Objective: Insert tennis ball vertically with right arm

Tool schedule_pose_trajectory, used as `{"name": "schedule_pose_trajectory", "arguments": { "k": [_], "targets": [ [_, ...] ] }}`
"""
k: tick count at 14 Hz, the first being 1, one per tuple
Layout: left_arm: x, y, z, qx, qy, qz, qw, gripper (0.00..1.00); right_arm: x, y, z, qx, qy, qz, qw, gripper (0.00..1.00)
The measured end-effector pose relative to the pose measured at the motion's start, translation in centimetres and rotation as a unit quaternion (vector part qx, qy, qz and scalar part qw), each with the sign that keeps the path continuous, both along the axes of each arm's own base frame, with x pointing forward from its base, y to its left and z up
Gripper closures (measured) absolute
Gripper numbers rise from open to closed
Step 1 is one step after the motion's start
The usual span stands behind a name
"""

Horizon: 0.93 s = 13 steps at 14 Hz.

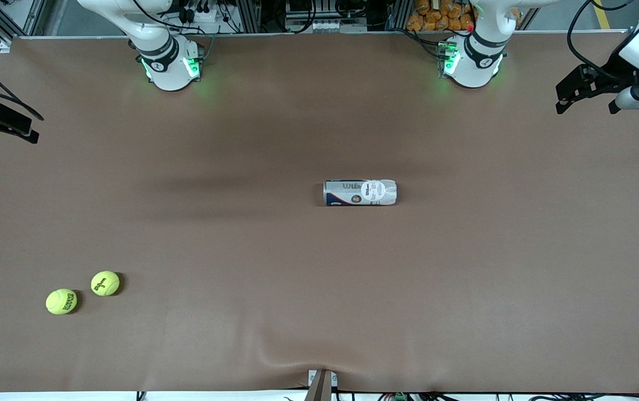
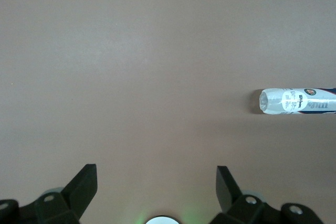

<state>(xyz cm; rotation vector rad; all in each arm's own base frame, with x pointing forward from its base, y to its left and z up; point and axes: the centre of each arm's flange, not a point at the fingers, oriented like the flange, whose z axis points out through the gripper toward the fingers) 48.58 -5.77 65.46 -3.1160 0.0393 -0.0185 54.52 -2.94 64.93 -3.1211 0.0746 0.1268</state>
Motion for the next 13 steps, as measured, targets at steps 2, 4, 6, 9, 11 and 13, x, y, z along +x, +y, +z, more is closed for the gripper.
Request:
{"name": "schedule_pose_trajectory", "arguments": {
  "k": [2,4,6,9,11,13],
  "targets": [
    [0.2,0.2,0.0,-0.001,0.0,0.002,1.0,0.0,0.0,0.0,0.0,0.0,0.0,0.0,1.0,0.0],
    [0.6,0.4,-0.4,-0.001,0.003,0.003,1.0,0.0,0.0,0.0,0.0,0.0,0.0,0.0,1.0,0.0],
    [1.0,0.4,-0.4,-0.002,0.002,0.003,1.0,0.0,0.0,0.0,0.0,0.0,0.0,0.0,1.0,0.0],
    [1.3,0.4,0.6,-0.004,-0.01,0.004,1.0,0.0,0.0,0.0,0.0,0.0,0.0,0.0,1.0,0.0],
    [1.9,0.5,-0.1,-0.004,-0.003,0.005,1.0,0.0,0.0,0.0,0.0,0.0,0.0,0.0,1.0,0.0],
    [2.8,0.7,-1.3,-0.004,0.008,0.007,1.0,0.0,0.0,0.0,0.0,0.0,0.0,0.0,1.0,0.0]
  ]
}}
